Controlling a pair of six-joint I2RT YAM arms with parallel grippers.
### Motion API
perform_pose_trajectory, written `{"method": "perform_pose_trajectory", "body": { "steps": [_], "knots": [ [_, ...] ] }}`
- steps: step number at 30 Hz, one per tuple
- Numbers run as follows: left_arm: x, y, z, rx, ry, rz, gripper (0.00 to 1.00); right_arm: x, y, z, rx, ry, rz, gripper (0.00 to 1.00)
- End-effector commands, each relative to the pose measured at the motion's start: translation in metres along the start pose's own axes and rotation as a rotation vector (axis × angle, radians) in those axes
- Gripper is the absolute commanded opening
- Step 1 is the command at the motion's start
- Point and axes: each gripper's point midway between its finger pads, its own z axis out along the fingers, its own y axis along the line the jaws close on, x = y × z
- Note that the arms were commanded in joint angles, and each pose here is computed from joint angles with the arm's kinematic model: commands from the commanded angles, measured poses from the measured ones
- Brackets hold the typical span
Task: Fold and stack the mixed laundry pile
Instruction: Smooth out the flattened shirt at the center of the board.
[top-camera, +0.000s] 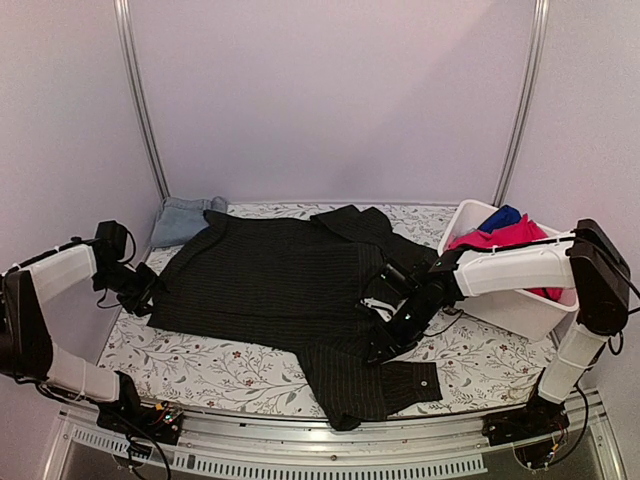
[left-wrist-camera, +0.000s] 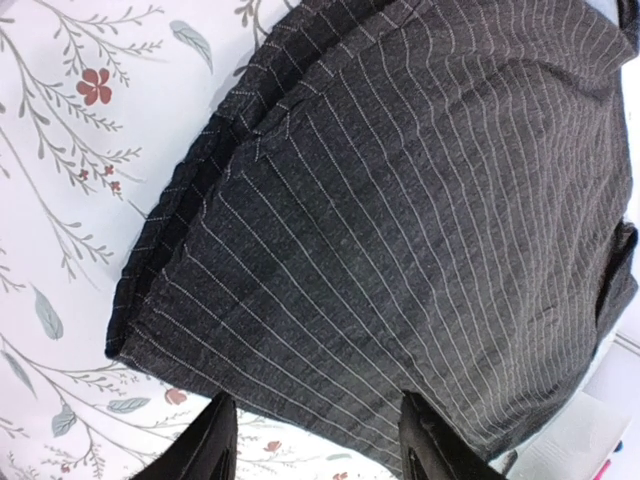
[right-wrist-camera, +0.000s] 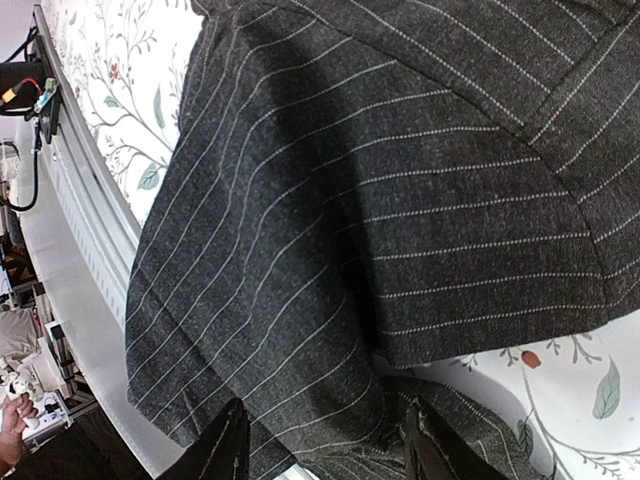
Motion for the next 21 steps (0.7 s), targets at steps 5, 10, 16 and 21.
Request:
{"method": "perform_pose_trajectory", "body": {
  "steps": [5,10,16,21],
  "knots": [
    [-0.010,0.000,-0.005,0.007,-0.023,-0.026,0.55,-0.013,-0.008,0.014,0.034,0.016,-0.002,0.46],
    [-0.011,0.009,-0.002,0.003,-0.015,-0.050,0.55,-0.023,0.010,0.002,-0.017,-0.017,-0.033,0.20],
    [-0.017,0.018,-0.002,-0.016,-0.022,-0.070,0.54,-0.036,0.021,-0.015,-0.015,-0.049,-0.067,0.07],
    [-0.013,0.029,0.007,-0.044,0.007,-0.096,0.54,-0.036,0.021,-0.018,-0.003,-0.047,-0.075,0.00]
  ]
}}
